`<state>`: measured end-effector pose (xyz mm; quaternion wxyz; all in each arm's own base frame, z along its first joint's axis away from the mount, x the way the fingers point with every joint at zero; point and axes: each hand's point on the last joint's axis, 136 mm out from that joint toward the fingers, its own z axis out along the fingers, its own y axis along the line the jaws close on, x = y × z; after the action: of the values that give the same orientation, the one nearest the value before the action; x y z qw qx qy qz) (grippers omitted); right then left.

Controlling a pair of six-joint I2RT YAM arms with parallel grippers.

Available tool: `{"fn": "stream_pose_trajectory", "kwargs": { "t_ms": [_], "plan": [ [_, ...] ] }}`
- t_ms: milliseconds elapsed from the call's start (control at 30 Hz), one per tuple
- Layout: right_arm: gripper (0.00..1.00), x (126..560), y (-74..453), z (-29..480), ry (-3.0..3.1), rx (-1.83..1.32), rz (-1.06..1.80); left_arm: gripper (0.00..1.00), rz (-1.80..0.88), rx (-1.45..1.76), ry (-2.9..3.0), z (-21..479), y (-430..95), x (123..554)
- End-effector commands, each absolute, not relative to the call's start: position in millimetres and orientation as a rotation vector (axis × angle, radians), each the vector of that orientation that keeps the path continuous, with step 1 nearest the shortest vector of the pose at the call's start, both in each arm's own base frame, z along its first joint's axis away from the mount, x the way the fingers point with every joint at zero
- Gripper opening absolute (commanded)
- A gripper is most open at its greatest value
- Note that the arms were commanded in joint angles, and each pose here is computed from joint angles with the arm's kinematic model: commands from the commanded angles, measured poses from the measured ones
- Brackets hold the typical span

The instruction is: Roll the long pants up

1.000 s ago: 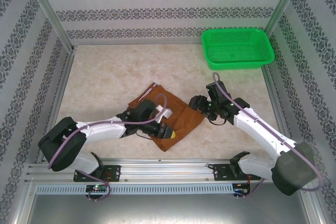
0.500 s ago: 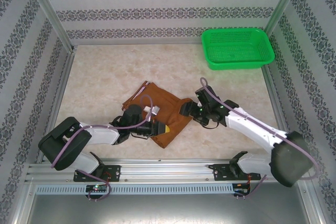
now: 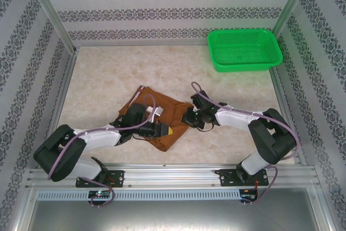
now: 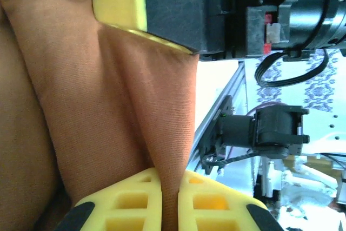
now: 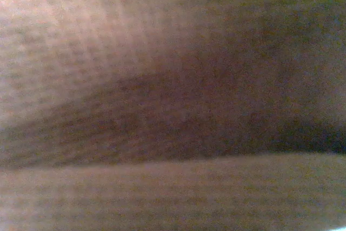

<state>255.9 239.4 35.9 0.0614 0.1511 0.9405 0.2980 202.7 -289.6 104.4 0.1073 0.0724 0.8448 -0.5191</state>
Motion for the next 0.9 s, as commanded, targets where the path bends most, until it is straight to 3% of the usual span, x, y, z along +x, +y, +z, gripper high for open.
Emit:
{"fn": "stream_pose_trajectory", "kwargs": {
  "t_ms": [0, 67, 100, 167, 300, 467, 667, 867],
  "plan": [
    [0.0, 242.6, 194.7, 11.9, 2.86, 0.599, 0.65, 0.2, -1.18, 0.534, 2.511, 132.1, -268.8, 197.8],
    [0.0, 234.8, 188.8, 14.1, 2.862, 0.603, 0.621, 0.34, -0.787, 0.558, 2.455, 146.6, -241.3, 217.5],
    [0.0, 230.6, 187.0, 15.5, 2.865, 0.609, 0.617, 0.5, -0.595, 0.552, 2.395, 156.6, -225.6, 226.4],
    [0.0, 225.5, 185.7, 17.4, 2.859, 0.611, 0.614, 0.69, -0.448, 0.593, 2.276, 176.5, -216.5, 229.3],
    [0.0, 216.2, 185.9, 16.4, 2.873, 0.621, 0.599, 0.83, -0.396, 0.744, 2.231, 177.5, -235.3, 220.4],
    [0.0, 214.0, 190.8, 17.3, 2.875, 0.593, 0.604, 0.83, -0.034, 1.082, 2.141, 148.7, -281.2, 203.3],
    [0.0, 212.6, 194.4, 14.7, 2.875, 0.574, 0.609, 0.85, 0.019, 1.261, 2.169, 112.5, -317.3, 199.6],
    [0.0, 207.6, 195.3, 14.4, 2.865, 0.571, 0.63, 0.85, 0.222, 1.392, 2.24, 63.0, -318.0, 201.5]
  ]
}}
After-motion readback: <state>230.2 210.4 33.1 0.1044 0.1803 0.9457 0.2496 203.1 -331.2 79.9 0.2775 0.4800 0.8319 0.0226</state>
